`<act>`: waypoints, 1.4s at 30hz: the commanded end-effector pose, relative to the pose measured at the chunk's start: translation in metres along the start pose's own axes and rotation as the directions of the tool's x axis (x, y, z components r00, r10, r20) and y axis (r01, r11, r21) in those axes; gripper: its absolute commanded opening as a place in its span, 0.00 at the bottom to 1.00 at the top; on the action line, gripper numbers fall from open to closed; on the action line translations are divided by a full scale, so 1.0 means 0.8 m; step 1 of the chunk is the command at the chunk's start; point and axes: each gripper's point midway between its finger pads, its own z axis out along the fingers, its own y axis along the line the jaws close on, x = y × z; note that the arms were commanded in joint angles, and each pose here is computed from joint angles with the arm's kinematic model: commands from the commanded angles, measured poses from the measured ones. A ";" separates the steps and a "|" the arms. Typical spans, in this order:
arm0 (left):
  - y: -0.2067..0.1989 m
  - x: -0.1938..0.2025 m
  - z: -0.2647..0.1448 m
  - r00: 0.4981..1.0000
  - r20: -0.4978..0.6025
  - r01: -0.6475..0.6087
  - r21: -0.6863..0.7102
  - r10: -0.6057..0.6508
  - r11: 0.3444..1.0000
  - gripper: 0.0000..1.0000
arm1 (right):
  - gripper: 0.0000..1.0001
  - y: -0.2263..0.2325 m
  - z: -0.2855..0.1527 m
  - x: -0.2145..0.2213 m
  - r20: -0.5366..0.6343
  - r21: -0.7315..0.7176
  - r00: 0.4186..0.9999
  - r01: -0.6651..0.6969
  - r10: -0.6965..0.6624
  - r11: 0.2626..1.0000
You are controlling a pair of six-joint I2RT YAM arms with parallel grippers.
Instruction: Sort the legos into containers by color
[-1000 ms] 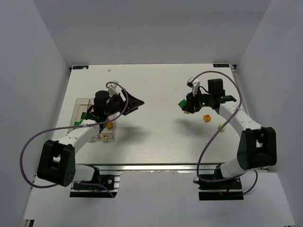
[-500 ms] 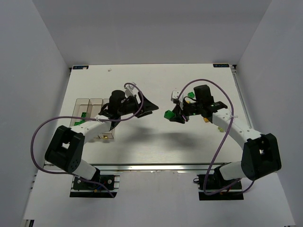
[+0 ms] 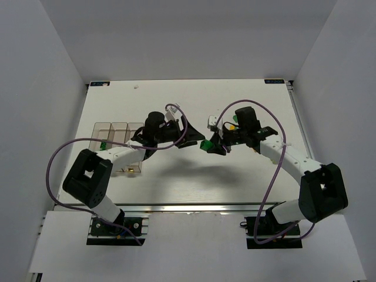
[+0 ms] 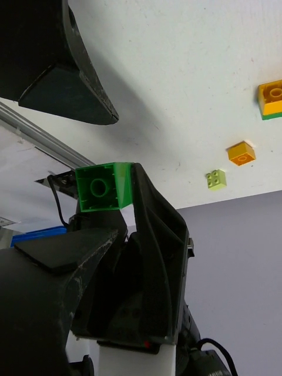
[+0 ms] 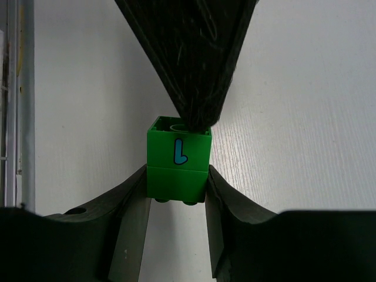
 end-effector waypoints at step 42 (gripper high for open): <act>0.114 -0.125 -0.223 0.937 0.331 0.112 -0.578 0.107 0.808 0.00 | 0.00 -0.013 -0.001 0.015 -0.050 0.114 0.998 0.040 -0.034 0.993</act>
